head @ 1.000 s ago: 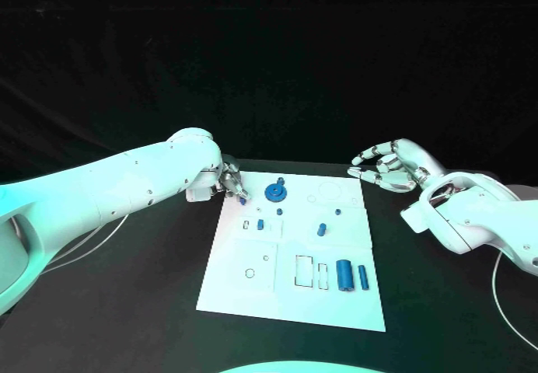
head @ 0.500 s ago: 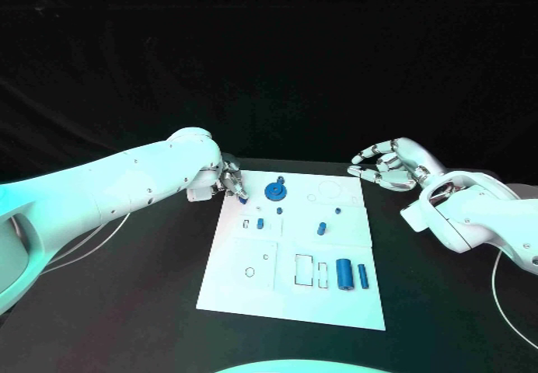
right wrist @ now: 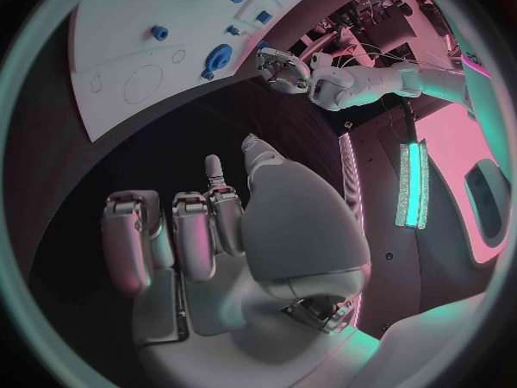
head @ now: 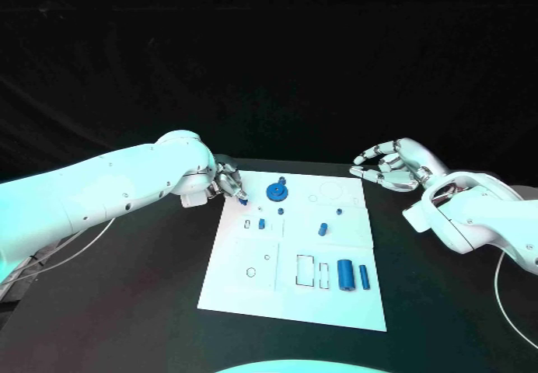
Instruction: Assemble the parts on the task board
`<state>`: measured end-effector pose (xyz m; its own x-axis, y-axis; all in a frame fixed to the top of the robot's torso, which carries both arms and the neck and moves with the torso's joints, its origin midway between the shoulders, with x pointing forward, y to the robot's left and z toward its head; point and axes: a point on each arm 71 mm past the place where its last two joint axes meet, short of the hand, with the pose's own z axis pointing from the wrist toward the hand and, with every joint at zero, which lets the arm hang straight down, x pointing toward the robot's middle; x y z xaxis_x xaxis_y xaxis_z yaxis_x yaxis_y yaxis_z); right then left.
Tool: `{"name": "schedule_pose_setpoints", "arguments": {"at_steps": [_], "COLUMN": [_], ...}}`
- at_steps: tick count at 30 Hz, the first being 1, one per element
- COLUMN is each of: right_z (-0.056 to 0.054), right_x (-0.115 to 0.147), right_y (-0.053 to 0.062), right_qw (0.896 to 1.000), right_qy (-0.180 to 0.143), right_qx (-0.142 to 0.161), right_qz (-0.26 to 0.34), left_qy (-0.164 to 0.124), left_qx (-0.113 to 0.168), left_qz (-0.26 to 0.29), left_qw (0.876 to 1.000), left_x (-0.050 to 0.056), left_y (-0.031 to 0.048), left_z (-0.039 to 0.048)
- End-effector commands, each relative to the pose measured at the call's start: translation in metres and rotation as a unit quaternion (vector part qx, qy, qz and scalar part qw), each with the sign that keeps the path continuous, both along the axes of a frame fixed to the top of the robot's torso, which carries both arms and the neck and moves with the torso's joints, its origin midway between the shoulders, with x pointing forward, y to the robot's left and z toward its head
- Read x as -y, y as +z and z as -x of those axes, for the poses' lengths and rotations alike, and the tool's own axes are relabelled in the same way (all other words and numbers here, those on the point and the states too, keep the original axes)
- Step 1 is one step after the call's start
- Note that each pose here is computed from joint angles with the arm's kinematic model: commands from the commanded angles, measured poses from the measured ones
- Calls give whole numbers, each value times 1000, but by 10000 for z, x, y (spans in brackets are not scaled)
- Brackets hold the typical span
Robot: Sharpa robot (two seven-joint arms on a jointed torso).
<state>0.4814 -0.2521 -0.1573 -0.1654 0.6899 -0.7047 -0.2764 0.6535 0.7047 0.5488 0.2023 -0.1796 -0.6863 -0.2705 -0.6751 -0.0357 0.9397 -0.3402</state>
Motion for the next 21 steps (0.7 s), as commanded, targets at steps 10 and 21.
{"name": "schedule_pose_setpoints", "arguments": {"at_steps": [10,21], "right_z": [4,8], "right_x": [-3,-3], "right_y": [-16,-24], "right_qw": [1000,1000], "right_qy": [7,7], "right_qx": [-3,-4], "right_qz": [3,2], "left_qy": [2,-25], "left_qx": [27,32], "left_qz": [36,4], "left_qw": [999,999], "left_x": [33,120], "left_y": [54,-112], "left_z": [218,334]}}
